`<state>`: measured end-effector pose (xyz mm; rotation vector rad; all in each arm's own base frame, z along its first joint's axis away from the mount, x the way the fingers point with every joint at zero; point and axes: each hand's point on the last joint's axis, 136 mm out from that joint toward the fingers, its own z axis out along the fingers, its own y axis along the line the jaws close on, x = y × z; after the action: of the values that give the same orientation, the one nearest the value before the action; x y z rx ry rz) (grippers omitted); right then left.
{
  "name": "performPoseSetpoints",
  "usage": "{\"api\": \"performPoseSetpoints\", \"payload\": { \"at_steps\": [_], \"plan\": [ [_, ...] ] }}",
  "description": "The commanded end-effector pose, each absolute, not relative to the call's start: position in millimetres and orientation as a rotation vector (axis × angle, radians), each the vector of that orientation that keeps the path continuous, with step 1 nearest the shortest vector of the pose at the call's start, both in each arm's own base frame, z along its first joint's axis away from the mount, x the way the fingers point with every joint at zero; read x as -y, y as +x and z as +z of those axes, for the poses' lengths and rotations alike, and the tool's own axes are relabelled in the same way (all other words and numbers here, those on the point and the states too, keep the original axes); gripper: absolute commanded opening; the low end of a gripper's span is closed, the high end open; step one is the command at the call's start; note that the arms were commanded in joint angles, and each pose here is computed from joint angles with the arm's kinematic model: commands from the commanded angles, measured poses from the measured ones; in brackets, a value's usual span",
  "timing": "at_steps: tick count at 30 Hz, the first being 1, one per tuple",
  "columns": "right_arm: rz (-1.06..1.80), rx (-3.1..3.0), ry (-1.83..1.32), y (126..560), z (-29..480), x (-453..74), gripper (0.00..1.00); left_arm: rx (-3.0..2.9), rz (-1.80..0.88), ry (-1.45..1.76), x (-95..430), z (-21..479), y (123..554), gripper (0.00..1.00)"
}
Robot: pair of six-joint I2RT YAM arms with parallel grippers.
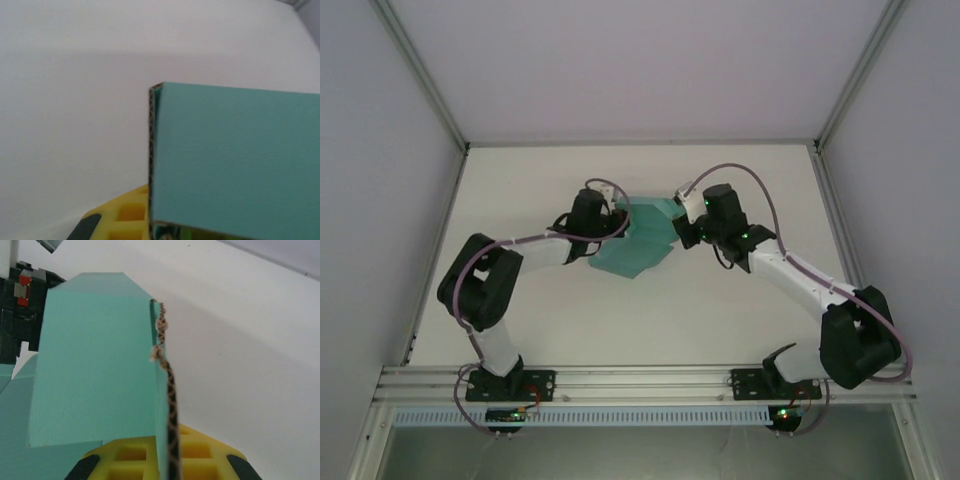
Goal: Assemble paper box
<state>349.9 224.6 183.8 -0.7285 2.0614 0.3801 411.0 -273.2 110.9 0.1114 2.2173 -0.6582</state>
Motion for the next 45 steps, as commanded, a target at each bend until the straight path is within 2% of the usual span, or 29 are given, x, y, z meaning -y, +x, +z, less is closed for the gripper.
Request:
{"api": "performPoseSetpoints", "payload": {
  "at_steps": [1,5,15,19,21,23,34,38,43,45],
  "plan": [
    [0.253,-2.002,-0.661,358.0,198.0,-217.0,0.00,-2.253,-0.135,-0.097,211.0,102.6,426.0,0.00],
    [0.191,-2.000,-0.633,360.3,197.5,-212.6,0.00,-2.275,0.086,-0.222,180.5,92.9,426.1,0.00],
    [0.201,-2.006,-0.630,360.2,193.7,-214.1,0.00,-2.255,0.303,-0.244,154.9,97.1,422.1,0.01],
    [0.272,-2.007,-0.655,356.3,194.5,-220.9,0.00,-2.269,0.067,-0.020,188.9,92.3,423.1,0.16],
    [0.346,-2.026,-0.667,353.9,188.3,-224.2,0.00,-2.267,-0.147,0.116,215.5,91.8,416.4,0.16],
    [0.422,-2.073,-0.674,350.2,175.4,-226.4,0.00,-2.275,-0.236,0.168,223.8,89.2,409.3,0.16],
    [0.566,-2.239,-0.737,330.5,100.3,-233.2,0.00,-2.427,-0.307,0.211,220.6,35.5,380.8,0.16],
    [0.545,-2.267,-0.770,329.4,84.4,-233.1,0.00,-2.400,-0.357,0.201,223.9,39.0,381.9,0.19],
    [0.556,-2.249,-0.798,330.1,83.4,-235.4,0.00,-2.353,-0.457,0.190,231.2,47.1,387.9,0.29],
    [0.558,-2.256,-0.802,329.9,82.9,-235.7,0.00,-2.337,-0.471,0.165,229.3,49.7,392.4,0.29]
  ]
}}
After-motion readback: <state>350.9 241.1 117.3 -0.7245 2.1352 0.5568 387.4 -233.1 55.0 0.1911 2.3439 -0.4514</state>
